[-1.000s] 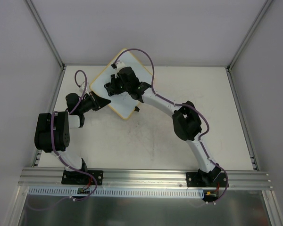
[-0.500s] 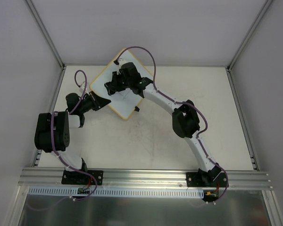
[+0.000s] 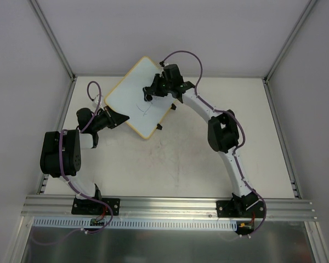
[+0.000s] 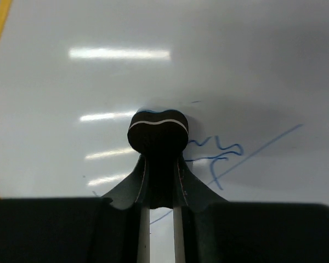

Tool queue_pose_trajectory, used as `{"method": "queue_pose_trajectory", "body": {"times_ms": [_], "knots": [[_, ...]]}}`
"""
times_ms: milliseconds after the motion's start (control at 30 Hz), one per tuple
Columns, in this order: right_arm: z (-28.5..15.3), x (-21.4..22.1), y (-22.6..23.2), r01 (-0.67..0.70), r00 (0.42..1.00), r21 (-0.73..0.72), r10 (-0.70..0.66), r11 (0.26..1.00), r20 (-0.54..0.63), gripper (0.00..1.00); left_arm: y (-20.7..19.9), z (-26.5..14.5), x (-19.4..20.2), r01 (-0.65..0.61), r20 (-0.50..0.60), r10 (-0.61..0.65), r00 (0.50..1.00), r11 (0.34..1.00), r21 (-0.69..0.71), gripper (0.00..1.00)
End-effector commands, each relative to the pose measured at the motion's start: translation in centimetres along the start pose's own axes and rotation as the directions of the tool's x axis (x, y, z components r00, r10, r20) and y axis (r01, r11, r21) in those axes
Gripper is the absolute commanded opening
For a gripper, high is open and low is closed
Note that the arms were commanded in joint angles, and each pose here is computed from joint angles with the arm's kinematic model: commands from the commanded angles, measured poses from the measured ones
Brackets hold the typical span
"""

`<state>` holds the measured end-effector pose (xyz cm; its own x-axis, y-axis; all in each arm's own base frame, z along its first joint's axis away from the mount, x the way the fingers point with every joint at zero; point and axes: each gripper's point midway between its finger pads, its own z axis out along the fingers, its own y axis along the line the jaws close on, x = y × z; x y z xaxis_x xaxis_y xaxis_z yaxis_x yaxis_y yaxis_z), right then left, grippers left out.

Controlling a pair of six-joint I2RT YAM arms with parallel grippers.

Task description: Erase the whiteboard

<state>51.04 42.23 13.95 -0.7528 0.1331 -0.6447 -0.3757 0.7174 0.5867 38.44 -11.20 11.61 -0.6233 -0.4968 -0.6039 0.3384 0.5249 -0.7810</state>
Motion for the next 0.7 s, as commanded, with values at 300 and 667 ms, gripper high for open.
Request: {"method": "queue_pose_trajectory", "body": {"times_ms": [300, 667], "knots": [[-0.8, 3.8, -15.6, -0.173, 0.969, 0.353, 0.222, 0.919, -0.105, 0.00, -0.6, -0.1, 1.6, -0.055, -0.075, 0.060, 0.995, 0.996, 0.072, 0.00], [-1.8, 3.3, -17.9, -0.155, 0.973, 0.420, 0.212, 0.894, -0.093, 0.00, -0.7, -0.1, 1.6, -0.058, -0.076, 0.063, 0.995, 0.995, 0.075, 0.00]]}}
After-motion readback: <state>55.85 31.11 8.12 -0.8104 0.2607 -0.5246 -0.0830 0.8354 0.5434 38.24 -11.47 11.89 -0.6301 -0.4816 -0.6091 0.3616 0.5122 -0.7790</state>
